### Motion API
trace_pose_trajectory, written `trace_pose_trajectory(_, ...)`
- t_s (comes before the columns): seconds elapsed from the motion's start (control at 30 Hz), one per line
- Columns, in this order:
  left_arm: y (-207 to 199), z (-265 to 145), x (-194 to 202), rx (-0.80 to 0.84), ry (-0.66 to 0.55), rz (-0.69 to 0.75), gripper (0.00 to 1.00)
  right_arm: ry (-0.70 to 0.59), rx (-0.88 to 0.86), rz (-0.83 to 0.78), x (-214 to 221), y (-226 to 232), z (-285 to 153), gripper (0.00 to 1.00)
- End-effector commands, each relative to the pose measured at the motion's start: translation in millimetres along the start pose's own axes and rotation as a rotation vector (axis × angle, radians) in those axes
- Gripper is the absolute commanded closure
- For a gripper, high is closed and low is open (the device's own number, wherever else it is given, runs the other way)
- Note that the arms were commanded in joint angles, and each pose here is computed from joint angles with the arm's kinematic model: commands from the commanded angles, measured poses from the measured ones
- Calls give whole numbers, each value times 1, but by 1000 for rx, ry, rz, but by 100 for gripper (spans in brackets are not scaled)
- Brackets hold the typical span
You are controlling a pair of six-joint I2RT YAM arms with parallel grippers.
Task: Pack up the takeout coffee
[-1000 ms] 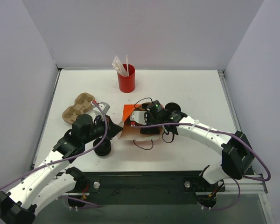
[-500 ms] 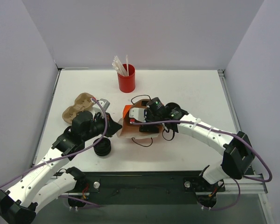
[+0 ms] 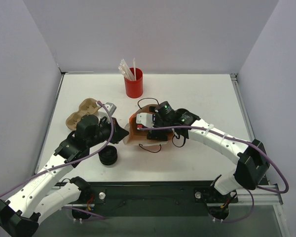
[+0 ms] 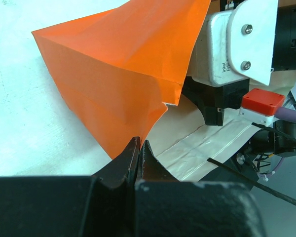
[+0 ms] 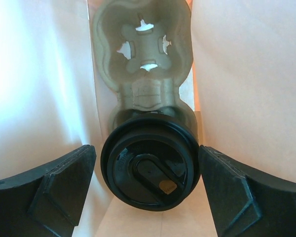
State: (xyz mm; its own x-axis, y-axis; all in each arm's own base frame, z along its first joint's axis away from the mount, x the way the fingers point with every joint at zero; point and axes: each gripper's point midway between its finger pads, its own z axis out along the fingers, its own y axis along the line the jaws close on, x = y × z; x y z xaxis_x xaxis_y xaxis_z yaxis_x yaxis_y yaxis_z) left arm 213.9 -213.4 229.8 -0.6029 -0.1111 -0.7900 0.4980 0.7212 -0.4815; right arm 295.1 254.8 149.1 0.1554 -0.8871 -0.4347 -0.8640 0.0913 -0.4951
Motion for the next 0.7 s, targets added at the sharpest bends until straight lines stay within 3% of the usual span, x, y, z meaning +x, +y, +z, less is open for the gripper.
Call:
trace_pose_trajectory(0.0,-6,-5,-11,0,-10,-3,100,-65,21,36,-17,-14,-16,13)
trace_pose_trajectory(0.27,-6,-5,-18,-13,-18,2,100,-105,-4,74,-26,-14,-19,15)
trace_pose_trajectory(0.47,-7,-4,-21,-20,-15,6,100,-113,-6,93,-30,-17,-18,8)
trace_pose_trajectory(0.67,-6,-4,-22,-28,-7,10,100,-129,-18,104,-35,-20,-15,16)
